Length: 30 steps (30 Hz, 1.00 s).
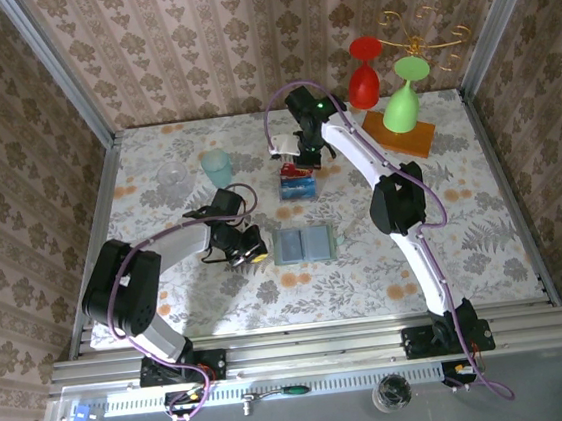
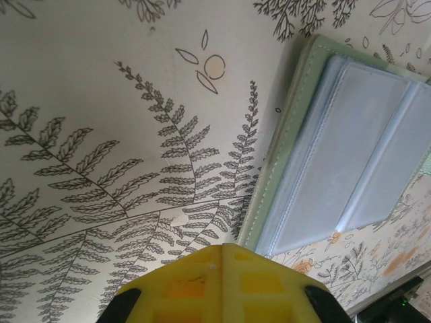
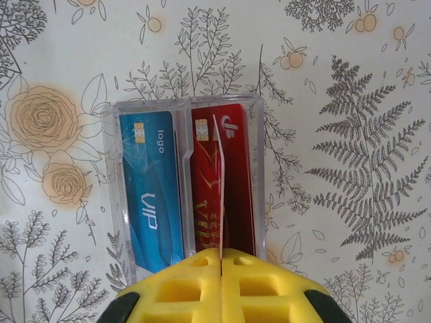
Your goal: Take the credit cards out of the card holder
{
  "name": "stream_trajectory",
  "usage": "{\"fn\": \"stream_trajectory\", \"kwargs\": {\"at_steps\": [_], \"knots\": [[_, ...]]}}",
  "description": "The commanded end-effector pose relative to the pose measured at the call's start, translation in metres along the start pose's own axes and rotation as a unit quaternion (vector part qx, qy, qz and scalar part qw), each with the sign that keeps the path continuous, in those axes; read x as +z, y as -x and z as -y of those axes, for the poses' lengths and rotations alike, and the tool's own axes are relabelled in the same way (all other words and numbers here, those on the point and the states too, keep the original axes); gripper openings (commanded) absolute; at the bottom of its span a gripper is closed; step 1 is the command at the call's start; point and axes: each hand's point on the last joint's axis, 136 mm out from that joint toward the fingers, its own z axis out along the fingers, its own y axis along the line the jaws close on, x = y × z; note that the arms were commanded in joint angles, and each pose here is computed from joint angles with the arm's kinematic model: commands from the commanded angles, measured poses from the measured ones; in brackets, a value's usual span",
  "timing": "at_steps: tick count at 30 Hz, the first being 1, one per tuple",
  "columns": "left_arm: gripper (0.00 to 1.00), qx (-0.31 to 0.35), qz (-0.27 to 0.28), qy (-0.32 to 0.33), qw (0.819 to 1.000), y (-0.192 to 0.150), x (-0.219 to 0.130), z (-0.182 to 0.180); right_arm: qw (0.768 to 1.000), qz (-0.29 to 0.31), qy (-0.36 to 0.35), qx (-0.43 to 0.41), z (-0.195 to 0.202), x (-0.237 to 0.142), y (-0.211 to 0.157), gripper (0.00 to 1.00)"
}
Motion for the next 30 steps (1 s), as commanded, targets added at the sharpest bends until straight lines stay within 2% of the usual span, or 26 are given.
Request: {"fn": "stream_trajectory", "kwargs": {"at_steps": [1, 4, 16, 24, 30], "knots": [[0.00, -0.001, -0.002, -0.006, 1.000, 0.002, -0.001, 0.008, 1.000, -0.017, -0.009, 0.017, 0.005, 0.015, -0.007, 0.16], [0.00, -0.001, -0.002, -0.007, 1.000, 0.003, -0.001, 0.009, 1.000, -0.010, -0.021, 0.020, 0.010, 0.009, -0.003, 0.22], [0.00, 0.002, -0.002, -0.010, 1.000, 0.004, 0.001, 0.010, 0.998, 0.002, -0.045, 0.048, 0.019, -0.001, 0.002, 0.23], [0.00, 0.011, 0.003, -0.022, 1.000, 0.007, 0.002, 0.017, 0.986, 0.050, -0.063, 0.146, 0.021, -0.021, 0.016, 0.24], [0.00, 0.025, 0.006, -0.034, 0.999, 0.011, 0.005, 0.022, 0.960, 0.096, -0.068, 0.255, 0.006, -0.037, 0.022, 0.26]]}}
